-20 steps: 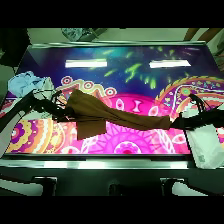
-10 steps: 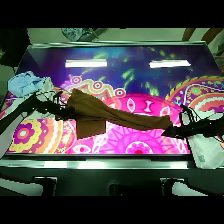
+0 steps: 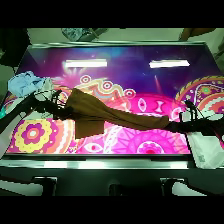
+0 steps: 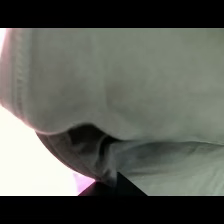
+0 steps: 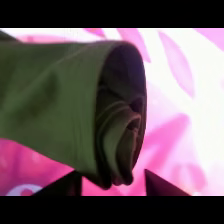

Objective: Fold the shirts.

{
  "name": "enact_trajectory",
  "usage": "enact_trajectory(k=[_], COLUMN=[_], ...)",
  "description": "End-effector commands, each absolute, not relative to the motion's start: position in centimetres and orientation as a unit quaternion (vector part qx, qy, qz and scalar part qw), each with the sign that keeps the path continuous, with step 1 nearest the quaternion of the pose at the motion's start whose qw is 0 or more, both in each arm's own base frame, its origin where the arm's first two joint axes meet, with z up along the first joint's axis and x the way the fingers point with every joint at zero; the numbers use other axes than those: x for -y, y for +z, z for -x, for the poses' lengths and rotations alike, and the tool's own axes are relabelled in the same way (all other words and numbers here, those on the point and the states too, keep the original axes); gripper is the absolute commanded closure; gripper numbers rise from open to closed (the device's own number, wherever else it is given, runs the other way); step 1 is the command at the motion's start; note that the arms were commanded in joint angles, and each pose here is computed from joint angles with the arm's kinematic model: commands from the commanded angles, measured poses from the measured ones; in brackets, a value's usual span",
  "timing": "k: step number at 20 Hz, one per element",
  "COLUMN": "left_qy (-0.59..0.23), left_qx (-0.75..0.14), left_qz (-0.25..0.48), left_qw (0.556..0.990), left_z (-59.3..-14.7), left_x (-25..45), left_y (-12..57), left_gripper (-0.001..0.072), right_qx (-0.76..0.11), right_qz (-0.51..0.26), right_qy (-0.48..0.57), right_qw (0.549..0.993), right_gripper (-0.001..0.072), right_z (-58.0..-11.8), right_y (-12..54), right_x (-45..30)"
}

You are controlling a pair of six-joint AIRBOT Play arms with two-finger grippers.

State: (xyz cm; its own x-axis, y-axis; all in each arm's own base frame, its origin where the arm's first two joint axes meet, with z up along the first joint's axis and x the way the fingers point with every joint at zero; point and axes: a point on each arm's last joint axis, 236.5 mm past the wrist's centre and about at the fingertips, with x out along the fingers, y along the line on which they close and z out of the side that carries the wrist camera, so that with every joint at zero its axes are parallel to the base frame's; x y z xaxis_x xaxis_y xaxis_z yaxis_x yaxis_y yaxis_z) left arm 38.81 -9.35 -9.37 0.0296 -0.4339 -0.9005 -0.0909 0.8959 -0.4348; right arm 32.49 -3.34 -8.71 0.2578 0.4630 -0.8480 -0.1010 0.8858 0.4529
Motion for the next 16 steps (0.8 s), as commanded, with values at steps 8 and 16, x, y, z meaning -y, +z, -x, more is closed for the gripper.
enact_trajectory(k=[8, 16], left_qy=[-0.134, -0.147], left_qx=[-0.628, -0.362], left_qz=[0.171, 0.129], left_qw=[0.748, 0.911], left_z=[-41.7, -46.0], left_x=[8.0, 5.9], left_y=[-3.9, 22.5], left_gripper=[0.0677, 0.0677], right_qx=[-0.490, -0.291], right_qz=[-0.093, 0.031], right_qy=[0.201, 0.133], right_qw=[0.843, 0.947], right_gripper=[0.0669, 0.0670], right_z=[-35.7, -38.5], right_y=[-2.6, 18.7], right_x=[2.9, 4.6])
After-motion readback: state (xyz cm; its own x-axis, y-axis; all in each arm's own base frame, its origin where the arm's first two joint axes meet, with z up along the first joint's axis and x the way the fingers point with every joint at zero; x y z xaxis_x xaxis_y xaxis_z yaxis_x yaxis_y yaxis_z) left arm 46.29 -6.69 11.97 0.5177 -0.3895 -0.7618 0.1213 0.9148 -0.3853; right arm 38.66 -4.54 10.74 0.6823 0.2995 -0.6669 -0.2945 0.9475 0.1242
